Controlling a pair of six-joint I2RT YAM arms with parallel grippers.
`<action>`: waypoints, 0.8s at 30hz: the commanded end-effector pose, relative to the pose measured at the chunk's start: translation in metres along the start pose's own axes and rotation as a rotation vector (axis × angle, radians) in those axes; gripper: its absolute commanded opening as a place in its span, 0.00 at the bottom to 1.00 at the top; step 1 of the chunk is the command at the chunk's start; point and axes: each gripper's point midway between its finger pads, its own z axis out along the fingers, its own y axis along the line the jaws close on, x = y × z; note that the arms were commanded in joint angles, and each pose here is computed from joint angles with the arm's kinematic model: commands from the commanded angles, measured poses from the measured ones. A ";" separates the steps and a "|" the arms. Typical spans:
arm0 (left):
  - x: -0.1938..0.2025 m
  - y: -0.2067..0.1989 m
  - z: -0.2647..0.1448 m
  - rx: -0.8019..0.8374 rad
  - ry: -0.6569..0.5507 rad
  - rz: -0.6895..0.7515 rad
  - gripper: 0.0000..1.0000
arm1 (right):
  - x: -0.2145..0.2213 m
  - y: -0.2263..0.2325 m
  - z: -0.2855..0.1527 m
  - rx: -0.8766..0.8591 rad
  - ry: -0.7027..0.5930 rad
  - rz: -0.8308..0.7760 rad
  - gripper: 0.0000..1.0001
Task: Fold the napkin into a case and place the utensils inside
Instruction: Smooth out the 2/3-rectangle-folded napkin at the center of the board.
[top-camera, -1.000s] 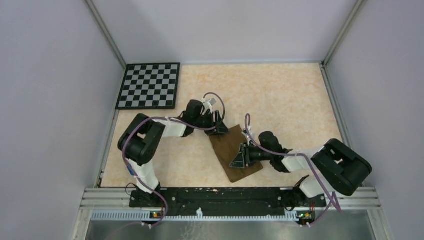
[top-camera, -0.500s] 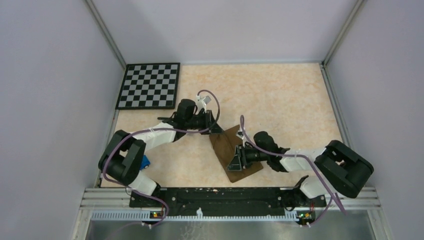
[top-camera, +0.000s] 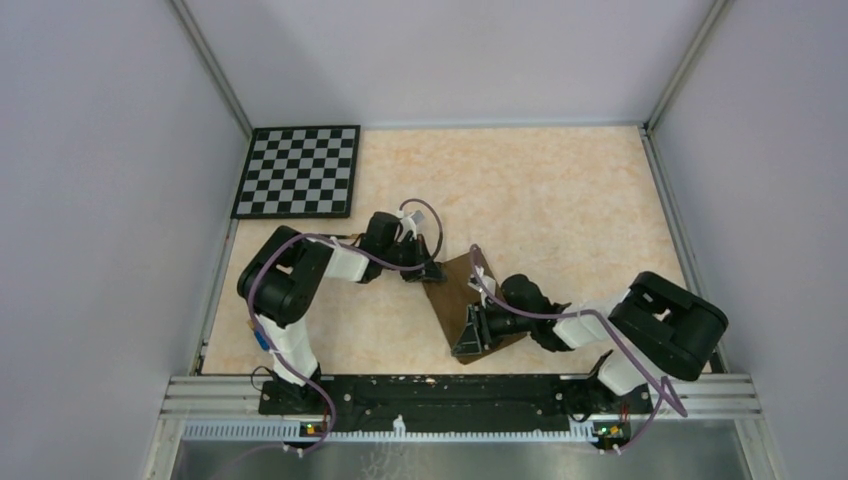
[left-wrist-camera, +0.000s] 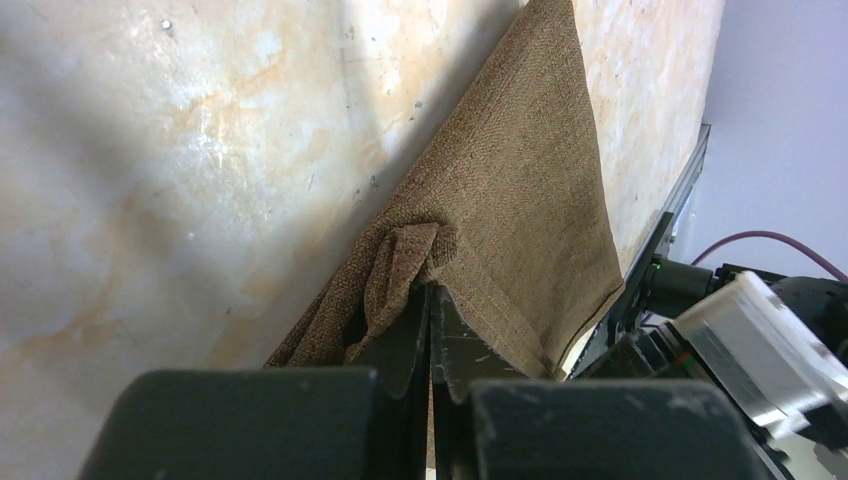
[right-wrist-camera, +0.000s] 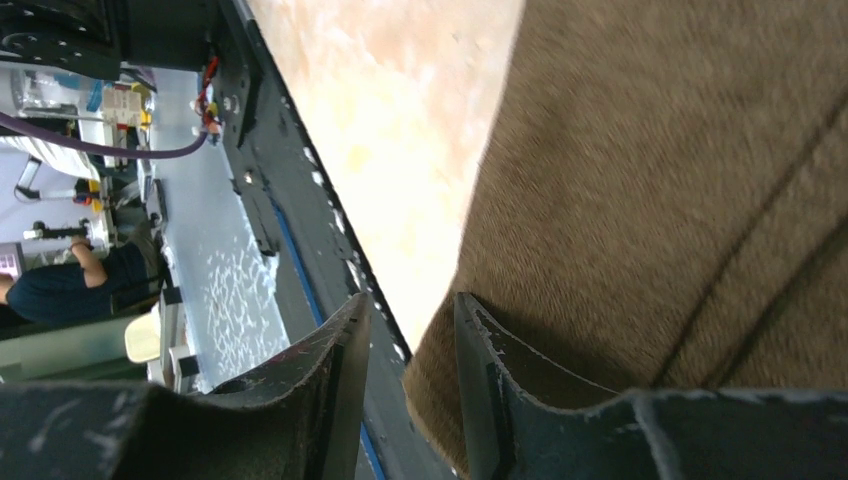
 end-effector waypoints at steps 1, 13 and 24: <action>-0.005 0.040 0.006 -0.128 -0.041 -0.009 0.00 | 0.016 -0.002 -0.013 0.016 -0.021 -0.005 0.36; -0.014 0.038 0.004 -0.137 -0.021 0.016 0.00 | -0.005 0.021 -0.044 0.079 -0.089 -0.079 0.39; -0.014 0.041 0.005 -0.150 -0.017 0.019 0.00 | -0.028 0.039 0.001 -0.086 -0.058 -0.075 0.38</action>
